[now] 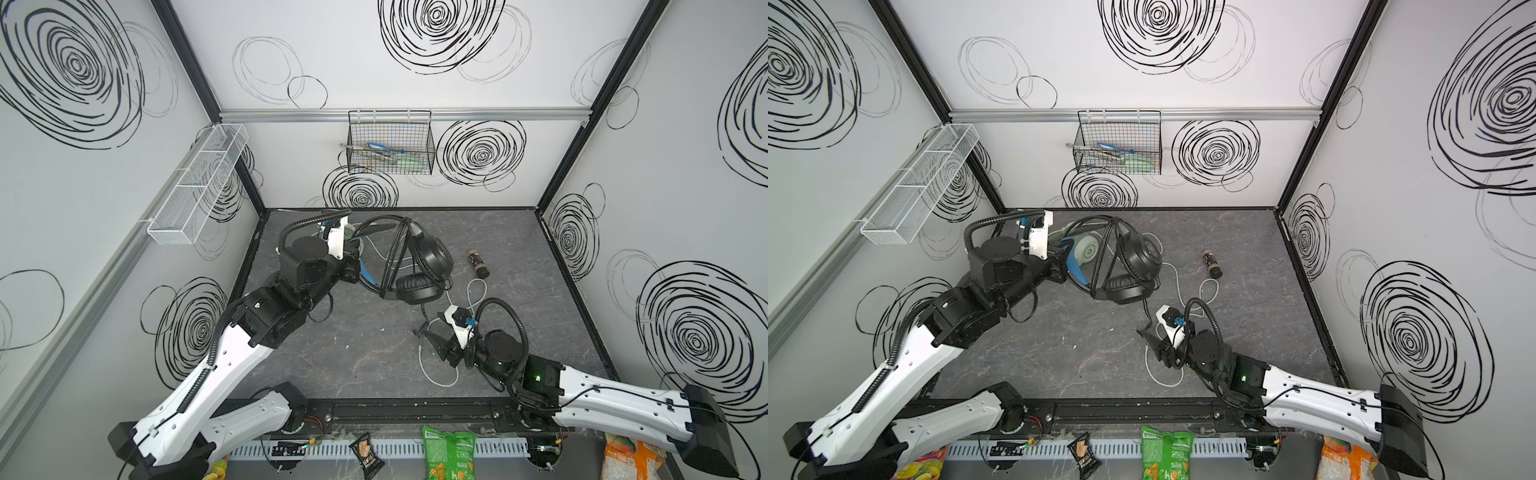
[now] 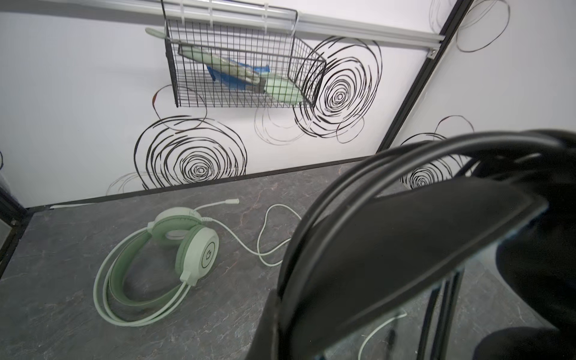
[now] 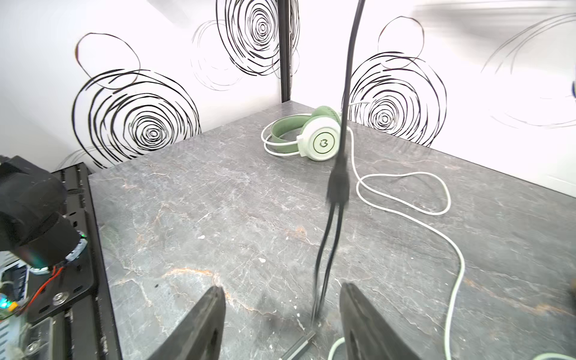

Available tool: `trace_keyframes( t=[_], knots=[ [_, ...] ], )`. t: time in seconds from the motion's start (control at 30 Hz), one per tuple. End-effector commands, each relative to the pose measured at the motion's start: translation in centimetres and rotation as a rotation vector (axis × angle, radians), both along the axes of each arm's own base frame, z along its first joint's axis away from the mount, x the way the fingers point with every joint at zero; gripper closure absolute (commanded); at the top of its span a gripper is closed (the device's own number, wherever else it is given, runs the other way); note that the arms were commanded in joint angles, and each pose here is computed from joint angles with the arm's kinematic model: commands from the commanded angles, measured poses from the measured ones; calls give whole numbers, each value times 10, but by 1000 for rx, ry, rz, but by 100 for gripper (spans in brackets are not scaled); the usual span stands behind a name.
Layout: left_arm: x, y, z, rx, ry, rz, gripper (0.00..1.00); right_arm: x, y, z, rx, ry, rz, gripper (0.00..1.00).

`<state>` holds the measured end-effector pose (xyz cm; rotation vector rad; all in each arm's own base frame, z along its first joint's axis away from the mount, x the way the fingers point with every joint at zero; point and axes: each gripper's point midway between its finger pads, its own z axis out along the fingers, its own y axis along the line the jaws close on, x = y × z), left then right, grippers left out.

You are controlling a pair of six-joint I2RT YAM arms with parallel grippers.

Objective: Wrap the headphones

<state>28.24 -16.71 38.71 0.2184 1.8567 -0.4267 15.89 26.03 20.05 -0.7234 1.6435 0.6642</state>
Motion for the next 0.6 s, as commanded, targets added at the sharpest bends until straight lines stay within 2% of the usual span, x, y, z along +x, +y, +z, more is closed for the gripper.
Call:
trace_keyframes(
  t=[0.0, 0.1, 0.17, 0.43, 0.57],
  knots=[
    [-6, -3, 37, -86, -81, -7, 100, 5, -1, 10, 33, -36, -21, 41],
    [-8, -5, 41, -87, -85, -13, 100, 6, 0, 7, 26, -32, -21, 44],
    [-8, -6, 43, -80, -87, -13, 100, 7, 1, 7, 28, -30, -22, 42],
    [-13, -6, 62, -92, -110, -26, 100, 18, -12, 21, 140, -21, -97, 22],
    [-18, -8, 73, -121, -117, -47, 100, 20, -17, 22, 185, -13, -90, 17]
  ],
)
